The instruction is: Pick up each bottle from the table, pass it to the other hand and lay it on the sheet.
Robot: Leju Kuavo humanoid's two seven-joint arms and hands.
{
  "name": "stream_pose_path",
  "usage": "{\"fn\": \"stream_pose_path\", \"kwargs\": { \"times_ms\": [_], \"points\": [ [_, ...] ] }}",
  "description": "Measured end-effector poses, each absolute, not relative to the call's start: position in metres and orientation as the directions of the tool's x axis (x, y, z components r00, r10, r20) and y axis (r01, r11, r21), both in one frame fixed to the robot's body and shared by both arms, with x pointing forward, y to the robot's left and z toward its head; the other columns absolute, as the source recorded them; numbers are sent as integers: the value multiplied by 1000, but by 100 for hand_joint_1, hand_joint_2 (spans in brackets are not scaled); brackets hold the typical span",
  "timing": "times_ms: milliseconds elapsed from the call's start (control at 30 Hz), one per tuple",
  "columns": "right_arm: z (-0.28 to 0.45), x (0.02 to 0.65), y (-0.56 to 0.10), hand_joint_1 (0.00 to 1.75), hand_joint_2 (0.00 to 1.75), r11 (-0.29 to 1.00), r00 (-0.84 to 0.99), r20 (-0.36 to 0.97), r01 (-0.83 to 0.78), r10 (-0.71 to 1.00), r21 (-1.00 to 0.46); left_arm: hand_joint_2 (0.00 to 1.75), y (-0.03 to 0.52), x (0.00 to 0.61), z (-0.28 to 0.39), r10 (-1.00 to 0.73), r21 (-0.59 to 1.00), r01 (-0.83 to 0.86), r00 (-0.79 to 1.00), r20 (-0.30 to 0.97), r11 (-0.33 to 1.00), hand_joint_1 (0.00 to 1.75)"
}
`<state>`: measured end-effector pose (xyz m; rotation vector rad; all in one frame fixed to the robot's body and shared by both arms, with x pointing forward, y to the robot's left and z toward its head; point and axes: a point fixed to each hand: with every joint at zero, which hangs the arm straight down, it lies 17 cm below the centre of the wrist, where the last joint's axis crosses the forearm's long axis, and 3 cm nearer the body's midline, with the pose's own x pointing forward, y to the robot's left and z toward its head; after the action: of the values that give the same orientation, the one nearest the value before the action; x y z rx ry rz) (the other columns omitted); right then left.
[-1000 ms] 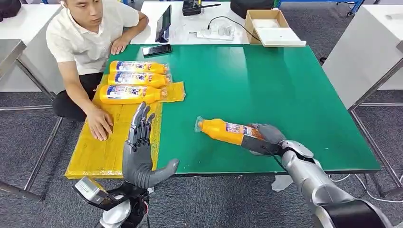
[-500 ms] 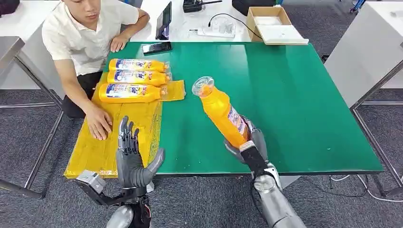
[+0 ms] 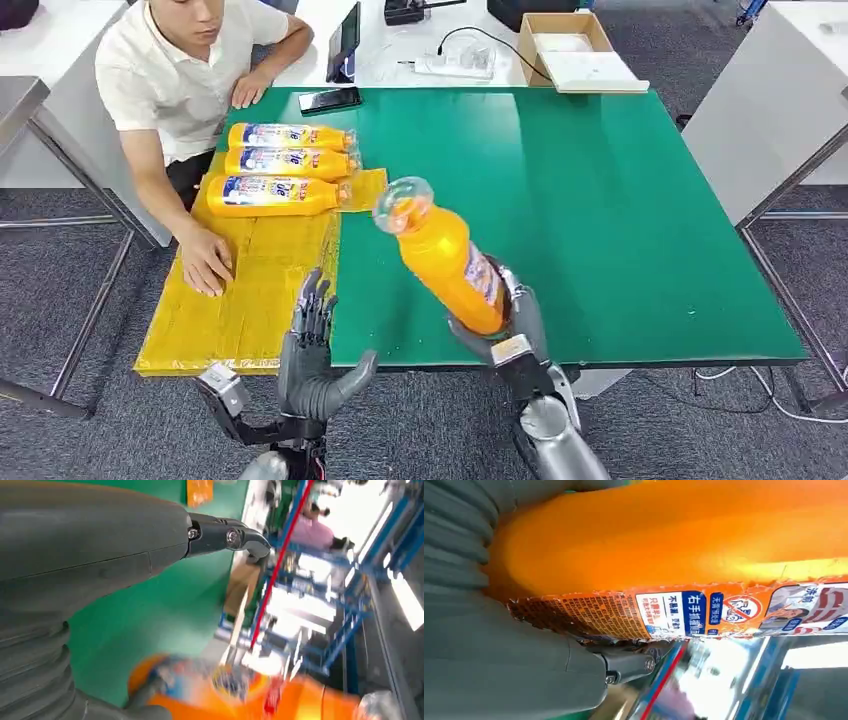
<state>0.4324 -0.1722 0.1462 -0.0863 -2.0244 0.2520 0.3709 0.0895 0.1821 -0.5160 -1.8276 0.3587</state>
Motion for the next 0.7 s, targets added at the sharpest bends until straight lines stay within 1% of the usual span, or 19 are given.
{"fn": "stream_pose_path", "kwargs": {
  "times_ms": [67, 200, 300, 567, 600, 633, 667, 700],
  "points": [
    [140, 405, -97, 175, 175, 921, -501, 854, -251, 138, -296, 175, 66, 360, 188, 560, -492, 297, -218, 799, 818, 0],
    [124, 372, -37, 175, 175, 839, -526, 843, -407, 108, -362, 175, 55, 357, 188, 604, -524, 355, -165, 779, 774, 0],
    [115, 355, -9, 175, 175, 785, -536, 838, -475, 101, -398, 175, 49, 357, 187, 627, -547, 375, -131, 768, 748, 0],
    [111, 351, 9, 175, 175, 741, -548, 831, -518, 97, -427, 175, 50, 357, 174, 636, -569, 360, -93, 766, 739, 0],
    [111, 351, 11, 175, 175, 736, -549, 830, -523, 96, -431, 175, 50, 357, 173, 635, -569, 358, -92, 767, 740, 37],
    [110, 350, 13, 175, 175, 731, -548, 831, -529, 93, -431, 175, 51, 358, 172, 637, -573, 354, -90, 766, 739, 175],
    [110, 350, 14, 175, 175, 729, -546, 833, -533, 90, -428, 175, 52, 359, 172, 639, -575, 351, -92, 764, 739, 175],
    [109, 350, 15, 124, 175, 728, -543, 835, -538, 88, -426, 175, 53, 359, 172, 639, -576, 349, -96, 763, 739, 175]
  ]
}}
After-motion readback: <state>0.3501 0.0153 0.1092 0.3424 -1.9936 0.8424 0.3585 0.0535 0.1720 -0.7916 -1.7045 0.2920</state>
